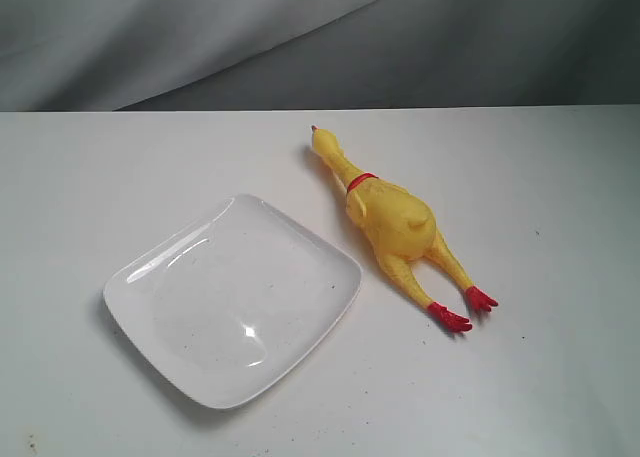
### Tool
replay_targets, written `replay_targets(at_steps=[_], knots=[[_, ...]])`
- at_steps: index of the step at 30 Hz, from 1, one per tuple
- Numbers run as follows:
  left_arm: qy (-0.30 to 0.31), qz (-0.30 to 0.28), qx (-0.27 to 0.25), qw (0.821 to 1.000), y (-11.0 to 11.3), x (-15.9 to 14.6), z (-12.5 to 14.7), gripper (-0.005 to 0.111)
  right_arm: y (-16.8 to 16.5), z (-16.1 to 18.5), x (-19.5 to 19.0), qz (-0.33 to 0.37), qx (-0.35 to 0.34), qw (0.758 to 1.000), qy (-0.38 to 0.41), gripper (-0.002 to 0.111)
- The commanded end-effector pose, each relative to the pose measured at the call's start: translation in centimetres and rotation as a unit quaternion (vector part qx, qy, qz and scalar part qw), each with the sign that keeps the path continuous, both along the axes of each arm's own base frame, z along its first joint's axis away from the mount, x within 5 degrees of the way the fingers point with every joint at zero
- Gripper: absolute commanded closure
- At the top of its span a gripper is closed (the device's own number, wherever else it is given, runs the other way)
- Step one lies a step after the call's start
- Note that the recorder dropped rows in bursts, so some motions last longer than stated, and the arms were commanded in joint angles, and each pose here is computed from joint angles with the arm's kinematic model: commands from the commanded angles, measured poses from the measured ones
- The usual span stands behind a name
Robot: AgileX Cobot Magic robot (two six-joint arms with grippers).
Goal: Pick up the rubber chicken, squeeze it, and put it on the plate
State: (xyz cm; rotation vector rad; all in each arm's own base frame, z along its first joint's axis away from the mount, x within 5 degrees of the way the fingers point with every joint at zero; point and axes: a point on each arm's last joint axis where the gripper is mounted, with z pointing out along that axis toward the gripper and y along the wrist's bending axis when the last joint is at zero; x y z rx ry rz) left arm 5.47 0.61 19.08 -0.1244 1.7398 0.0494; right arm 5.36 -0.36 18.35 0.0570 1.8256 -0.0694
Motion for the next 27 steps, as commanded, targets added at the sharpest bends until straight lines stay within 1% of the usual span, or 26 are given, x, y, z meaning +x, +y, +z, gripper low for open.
replay_targets(at_steps=[1,6,8,11,15,18,22,25,26,27], knots=[[0.002,0.002,-0.003,1.000,0.0,0.0,-0.2,0.106,-0.1,-0.1,0.0,-0.004,-0.003,1.000,-0.001,0.108],[0.002,0.002,-0.003,1.000,0.0,0.0,-0.2,0.106,-0.1,-0.1,0.0,-0.005,-0.005,1.000,-0.002,0.108],[0.002,0.002,-0.003,1.000,0.0,0.0,-0.2,0.106,-0.2,0.3,0.1,-0.006,-0.019,1.000,-0.019,0.108],[0.002,0.002,-0.003,1.000,0.0,0.0,-0.2,0.106,-0.2,1.7,0.2,-0.009,-0.035,0.995,-0.098,0.108],[0.002,0.002,-0.003,1.000,0.0,0.0,-0.2,0.106,-0.2,3.9,0.1,-0.013,-0.047,0.975,-0.216,0.108],[0.002,0.002,-0.003,1.000,0.0,0.0,-0.2,0.106,-0.2,4.8,-0.1,-0.014,-0.051,0.962,-0.266,0.108],[0.002,0.002,-0.003,1.000,0.0,0.0,-0.2,0.106,-0.2,5.2,-0.2,-0.015,-0.053,0.956,-0.287,0.108],[0.002,0.002,-0.003,1.000,0.0,0.0,-0.2,0.106,-0.2,5.9,-0.5,-0.015,-0.037,0.943,-0.330,0.108],[0.002,0.002,-0.003,1.000,0.0,0.0,-0.2,0.106,-0.2,6.3,-0.7,-0.015,-0.011,0.935,-0.353,0.108],[0.002,0.002,-0.003,1.000,0.0,0.0,-0.2,0.106,-0.3,6.8,-1.0,-0.012,0.053,0.920,-0.389,0.108]])
